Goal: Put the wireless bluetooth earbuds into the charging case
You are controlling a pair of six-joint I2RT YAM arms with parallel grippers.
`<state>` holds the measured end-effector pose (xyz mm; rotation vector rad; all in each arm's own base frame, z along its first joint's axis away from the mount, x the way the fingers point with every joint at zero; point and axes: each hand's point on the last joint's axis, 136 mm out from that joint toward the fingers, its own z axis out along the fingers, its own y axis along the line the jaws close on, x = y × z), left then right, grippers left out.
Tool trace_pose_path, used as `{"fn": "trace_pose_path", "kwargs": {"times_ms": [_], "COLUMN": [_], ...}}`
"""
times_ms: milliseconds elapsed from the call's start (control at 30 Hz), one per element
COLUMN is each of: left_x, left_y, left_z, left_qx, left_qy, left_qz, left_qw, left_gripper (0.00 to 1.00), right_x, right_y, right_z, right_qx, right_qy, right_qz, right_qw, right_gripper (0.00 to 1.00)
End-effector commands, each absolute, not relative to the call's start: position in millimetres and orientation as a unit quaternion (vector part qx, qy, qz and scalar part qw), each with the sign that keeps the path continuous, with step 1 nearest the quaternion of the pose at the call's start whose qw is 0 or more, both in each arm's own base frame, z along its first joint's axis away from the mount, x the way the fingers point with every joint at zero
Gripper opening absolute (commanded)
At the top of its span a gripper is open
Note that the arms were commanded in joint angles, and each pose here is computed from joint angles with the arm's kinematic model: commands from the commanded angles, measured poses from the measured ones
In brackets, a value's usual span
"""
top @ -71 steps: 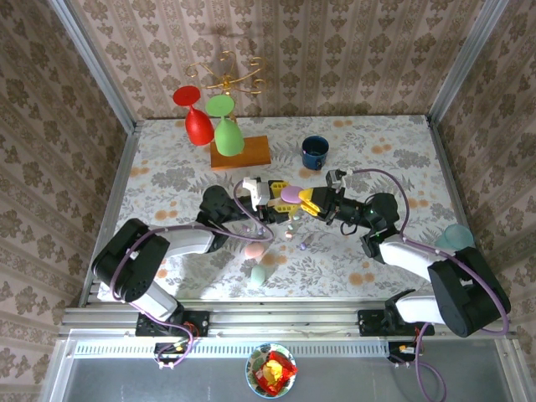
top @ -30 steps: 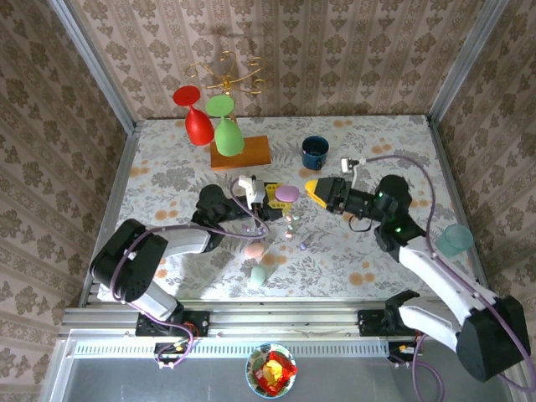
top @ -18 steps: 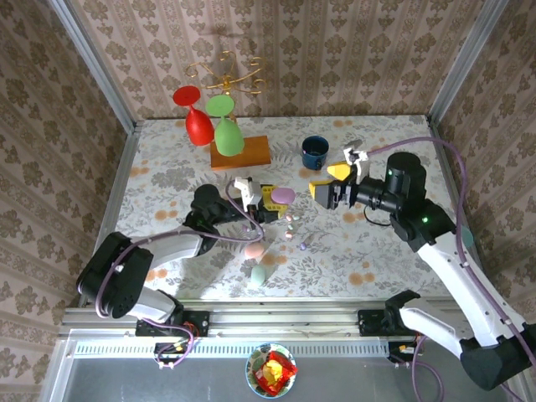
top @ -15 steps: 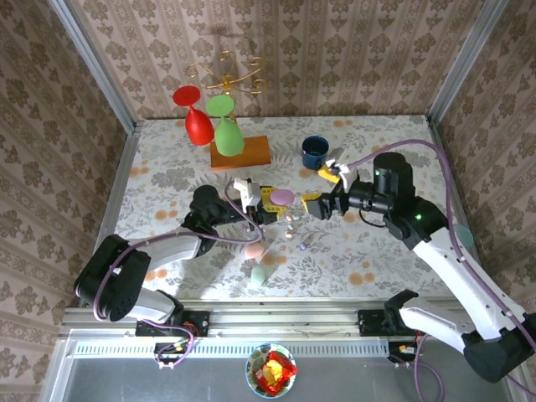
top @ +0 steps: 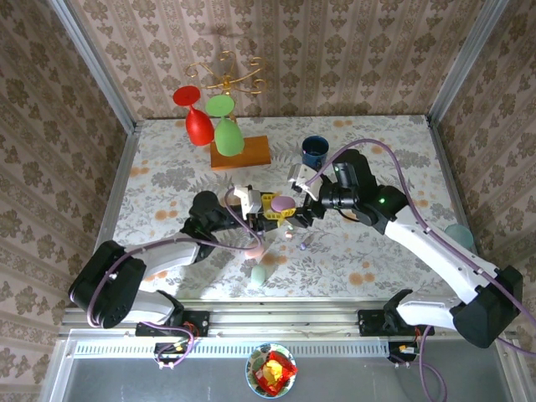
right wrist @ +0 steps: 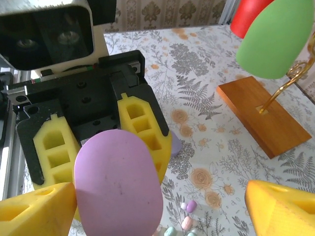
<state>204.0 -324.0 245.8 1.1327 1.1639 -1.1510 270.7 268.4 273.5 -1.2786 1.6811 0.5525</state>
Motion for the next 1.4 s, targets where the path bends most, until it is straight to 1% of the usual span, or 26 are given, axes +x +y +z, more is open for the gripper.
{"fn": "trace_pose_path", "kwargs": {"times_ms": [0, 133, 267, 467, 667, 833, 867, 933, 1033, 1133, 1367], "left_x": [198, 197, 196, 195, 194, 203, 205, 207, 206, 206, 204], "left_y": [-320, -319, -318, -317, -318, -316, -315, -314, -314, -313, -313], "left_z": [255, 254, 250, 249, 248, 243, 242, 244, 248, 250, 254], "left_qx": [0.483, 0.484, 0.487, 0.489, 0.489, 0.477, 0.474, 0.468, 0.469, 0.469, 0.469], "left_qy": [0.473, 0.476, 0.474, 0.473, 0.477, 0.495, 0.497, 0.498, 0.489, 0.489, 0.487], "left_qz": [-0.476, -0.474, -0.471, -0.471, -0.475, -0.476, -0.476, -0.48, -0.483, -0.486, -0.492], "left_qw": [0.563, 0.561, 0.562, 0.561, 0.555, 0.549, 0.549, 0.55, 0.555, 0.552, 0.549], "left_gripper": [0.36, 0.35, 0.35, 0.35, 0.34, 0.32, 0.32, 0.31, 0.31, 0.32, 0.32], "right_x": [279, 296, 306, 318, 322, 307, 302, 284, 260, 259, 271], "right_y": [268, 260, 256, 246, 248, 249, 249, 254, 263, 267, 278], "right_z": [293, 302, 314, 321, 323, 342, 345, 342, 319, 297, 274], "right_qx": [-0.519, -0.474, -0.436, -0.387, -0.375, -0.362, -0.366, -0.408, -0.477, -0.495, -0.505], "right_qy": [0.669, 0.692, 0.699, 0.722, 0.731, 0.72, 0.715, 0.687, 0.658, 0.671, 0.683], "right_qz": [0.2, 0.177, 0.188, 0.209, 0.228, 0.275, 0.281, 0.295, 0.292, 0.268, 0.243], "right_qw": [0.492, 0.515, 0.535, 0.535, 0.523, 0.524, 0.525, 0.524, 0.504, 0.482, 0.468], "right_gripper": [0.89, 0.89, 0.88, 0.87, 0.86, 0.87, 0.88, 0.88, 0.89, 0.89, 0.89]}}
